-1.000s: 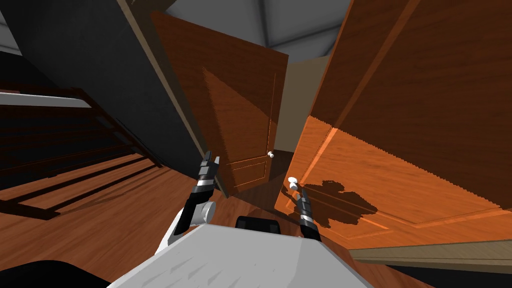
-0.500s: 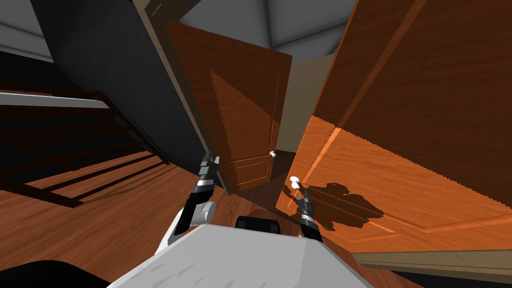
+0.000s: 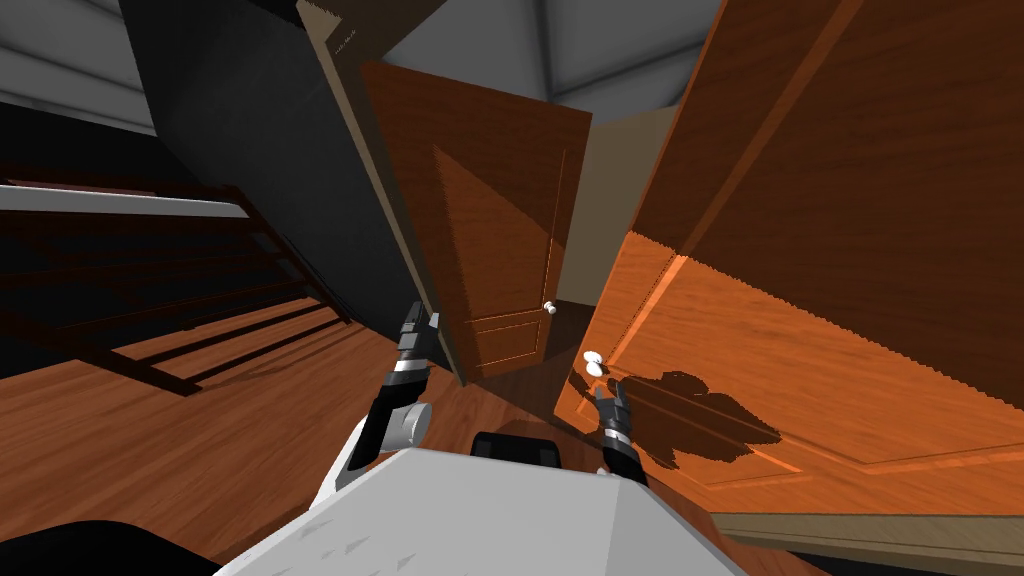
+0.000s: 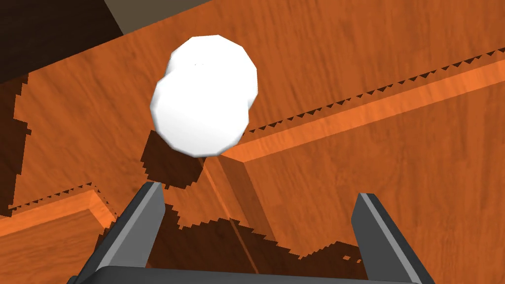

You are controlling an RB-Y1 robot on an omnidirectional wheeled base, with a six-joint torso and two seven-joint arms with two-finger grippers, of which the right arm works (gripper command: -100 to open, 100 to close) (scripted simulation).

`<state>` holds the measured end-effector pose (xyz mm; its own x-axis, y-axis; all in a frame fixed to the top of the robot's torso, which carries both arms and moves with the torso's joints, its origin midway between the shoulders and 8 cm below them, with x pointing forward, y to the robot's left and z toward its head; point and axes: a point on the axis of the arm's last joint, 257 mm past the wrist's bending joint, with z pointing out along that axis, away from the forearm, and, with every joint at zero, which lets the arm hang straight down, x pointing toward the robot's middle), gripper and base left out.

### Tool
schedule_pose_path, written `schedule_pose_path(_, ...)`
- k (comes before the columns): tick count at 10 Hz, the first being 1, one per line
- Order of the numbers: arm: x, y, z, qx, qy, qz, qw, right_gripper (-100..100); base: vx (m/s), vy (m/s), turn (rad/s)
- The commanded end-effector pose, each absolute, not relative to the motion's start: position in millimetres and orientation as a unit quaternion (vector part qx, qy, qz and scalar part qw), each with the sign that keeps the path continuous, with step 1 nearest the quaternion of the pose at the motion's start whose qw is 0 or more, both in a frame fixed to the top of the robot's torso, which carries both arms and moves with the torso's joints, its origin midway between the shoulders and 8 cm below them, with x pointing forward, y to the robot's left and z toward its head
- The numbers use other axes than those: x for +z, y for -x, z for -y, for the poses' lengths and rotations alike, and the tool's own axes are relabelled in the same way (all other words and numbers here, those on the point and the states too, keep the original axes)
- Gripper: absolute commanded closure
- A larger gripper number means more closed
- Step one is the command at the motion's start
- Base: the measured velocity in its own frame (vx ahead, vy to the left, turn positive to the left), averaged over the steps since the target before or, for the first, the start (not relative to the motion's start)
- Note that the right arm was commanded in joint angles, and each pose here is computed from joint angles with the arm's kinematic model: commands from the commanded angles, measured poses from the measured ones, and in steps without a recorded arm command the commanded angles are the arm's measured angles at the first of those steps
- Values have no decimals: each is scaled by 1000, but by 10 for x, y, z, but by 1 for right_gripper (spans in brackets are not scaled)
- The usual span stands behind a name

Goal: Push the door open

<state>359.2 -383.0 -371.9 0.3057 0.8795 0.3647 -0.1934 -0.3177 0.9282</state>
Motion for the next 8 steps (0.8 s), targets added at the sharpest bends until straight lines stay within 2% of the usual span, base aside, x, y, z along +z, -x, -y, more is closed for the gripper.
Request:
schedule_pose_path(1, -3734, -3590, 3888, 532, -635, -249, 502, -100, -59, 22, 116)
schedule_pose_path(8, -3764, -3571, 4037, 570, -667, -162, 452, -100, -42, 14, 64)
